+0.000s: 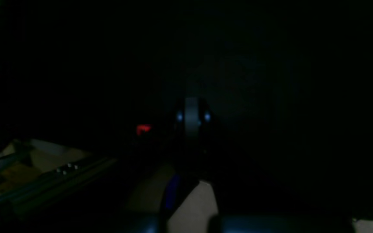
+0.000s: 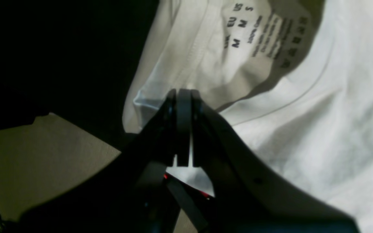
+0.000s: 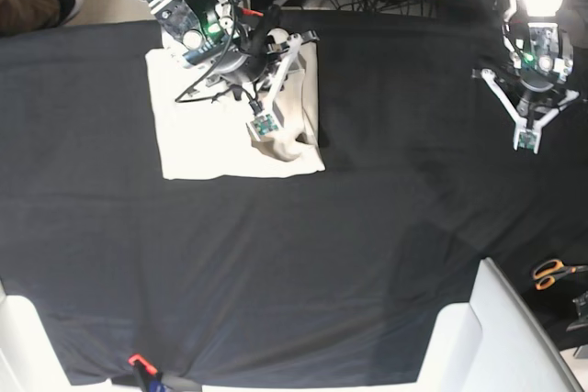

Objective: Fold the T-shirt properly
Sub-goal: 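Tuck and smooth the shirt edge with the right gripper, then pull the right gripper back from the folded shirt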

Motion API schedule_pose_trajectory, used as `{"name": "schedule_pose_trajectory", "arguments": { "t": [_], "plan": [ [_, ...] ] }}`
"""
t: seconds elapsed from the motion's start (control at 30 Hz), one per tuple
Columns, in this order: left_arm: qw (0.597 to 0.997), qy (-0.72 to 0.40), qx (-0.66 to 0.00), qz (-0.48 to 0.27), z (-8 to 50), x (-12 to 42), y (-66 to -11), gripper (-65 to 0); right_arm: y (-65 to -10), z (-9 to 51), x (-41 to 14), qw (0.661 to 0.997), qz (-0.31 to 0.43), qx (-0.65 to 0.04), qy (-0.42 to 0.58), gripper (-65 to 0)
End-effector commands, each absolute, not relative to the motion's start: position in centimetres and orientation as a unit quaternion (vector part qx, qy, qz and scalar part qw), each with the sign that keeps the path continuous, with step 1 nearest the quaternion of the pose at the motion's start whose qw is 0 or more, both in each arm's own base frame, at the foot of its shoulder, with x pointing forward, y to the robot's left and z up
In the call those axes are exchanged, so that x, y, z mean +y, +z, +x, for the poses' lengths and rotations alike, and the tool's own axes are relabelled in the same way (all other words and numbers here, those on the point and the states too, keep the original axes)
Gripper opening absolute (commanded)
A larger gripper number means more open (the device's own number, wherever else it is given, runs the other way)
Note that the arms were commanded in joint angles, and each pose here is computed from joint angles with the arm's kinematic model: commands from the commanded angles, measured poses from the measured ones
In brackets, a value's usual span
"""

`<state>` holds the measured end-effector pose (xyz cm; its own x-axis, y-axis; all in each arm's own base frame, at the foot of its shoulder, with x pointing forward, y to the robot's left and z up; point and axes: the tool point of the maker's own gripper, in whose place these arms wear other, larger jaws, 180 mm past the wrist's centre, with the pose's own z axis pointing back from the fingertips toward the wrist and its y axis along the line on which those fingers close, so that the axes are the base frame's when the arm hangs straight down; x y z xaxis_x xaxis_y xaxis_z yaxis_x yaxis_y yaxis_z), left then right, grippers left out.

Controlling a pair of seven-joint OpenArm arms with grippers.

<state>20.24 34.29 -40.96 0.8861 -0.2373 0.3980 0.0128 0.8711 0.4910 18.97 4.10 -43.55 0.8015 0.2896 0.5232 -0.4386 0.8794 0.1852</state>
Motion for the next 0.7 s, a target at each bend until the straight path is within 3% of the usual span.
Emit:
{"name": "schedule_pose_trajectory", "arguments": {
  "t": [0.0,0.4,0.67],
  "plan": [
    [0.932,-0.069,-0.244,0.26,21.1,34.9,-39.8,-65.0,-42.6,19.6,4.7,0.932,0.159,-0.265,0.191,-63.6],
    [0.932,-0.065,-0.241,0.263,21.0,35.5,-39.9,-65.0,-47.7,17.1,5.6,0.948,0.179,-0.21,0.16,-63.8],
    [0.929,-0.062,-0.252,0.264,22.0,35.5,-39.4,-65.0,-46.2,18.0,5.6,0.943,0.194,-0.217,0.159,-64.1]
  ]
}}
